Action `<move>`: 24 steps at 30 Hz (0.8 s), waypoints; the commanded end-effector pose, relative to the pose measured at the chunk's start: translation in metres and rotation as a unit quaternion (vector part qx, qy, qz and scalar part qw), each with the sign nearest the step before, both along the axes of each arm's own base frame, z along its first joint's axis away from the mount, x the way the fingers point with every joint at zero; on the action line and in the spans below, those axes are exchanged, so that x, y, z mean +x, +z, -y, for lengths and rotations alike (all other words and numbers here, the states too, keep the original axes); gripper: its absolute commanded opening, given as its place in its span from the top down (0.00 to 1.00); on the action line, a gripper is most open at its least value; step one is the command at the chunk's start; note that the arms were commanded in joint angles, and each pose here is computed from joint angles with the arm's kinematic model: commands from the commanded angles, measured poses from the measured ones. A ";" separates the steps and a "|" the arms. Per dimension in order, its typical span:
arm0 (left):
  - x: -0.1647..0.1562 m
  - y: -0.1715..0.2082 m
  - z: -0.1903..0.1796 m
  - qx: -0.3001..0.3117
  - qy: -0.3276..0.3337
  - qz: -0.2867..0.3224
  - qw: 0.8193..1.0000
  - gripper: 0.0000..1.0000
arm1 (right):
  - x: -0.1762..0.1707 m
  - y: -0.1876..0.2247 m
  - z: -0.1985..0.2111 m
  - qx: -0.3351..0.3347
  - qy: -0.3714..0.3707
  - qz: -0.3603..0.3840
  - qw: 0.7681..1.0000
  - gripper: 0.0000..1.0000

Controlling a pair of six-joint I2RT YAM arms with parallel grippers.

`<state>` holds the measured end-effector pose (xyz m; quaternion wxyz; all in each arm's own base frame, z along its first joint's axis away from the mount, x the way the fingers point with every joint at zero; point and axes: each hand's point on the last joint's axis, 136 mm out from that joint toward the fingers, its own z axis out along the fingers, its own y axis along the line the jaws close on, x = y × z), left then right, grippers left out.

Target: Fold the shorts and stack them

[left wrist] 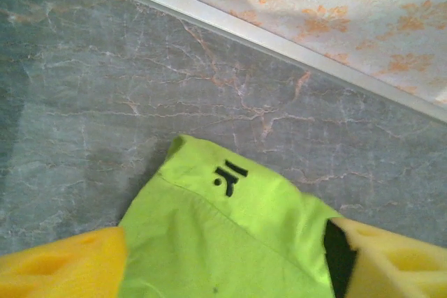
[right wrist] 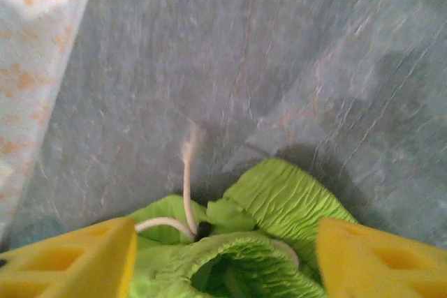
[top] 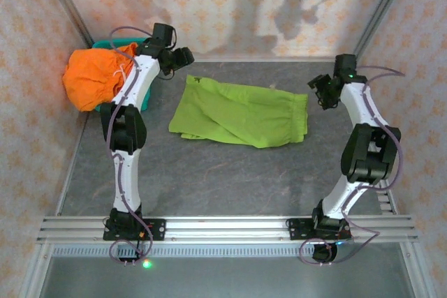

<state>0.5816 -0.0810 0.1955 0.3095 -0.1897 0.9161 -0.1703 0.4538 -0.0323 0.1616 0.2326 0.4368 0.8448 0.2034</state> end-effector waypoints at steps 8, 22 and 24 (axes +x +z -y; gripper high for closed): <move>-0.143 0.044 0.017 -0.062 -0.039 0.049 0.996 0.10 | -0.049 0.053 -0.072 0.050 0.070 0.104 0.991 0.22; -0.236 -0.113 0.024 -0.071 0.005 -0.070 0.995 0.41 | 0.007 -0.016 -0.108 0.026 0.167 0.000 0.986 0.21; -0.231 -0.117 0.028 -0.075 0.001 -0.072 0.995 0.42 | 0.015 -0.029 -0.101 0.025 0.156 -0.018 0.987 0.21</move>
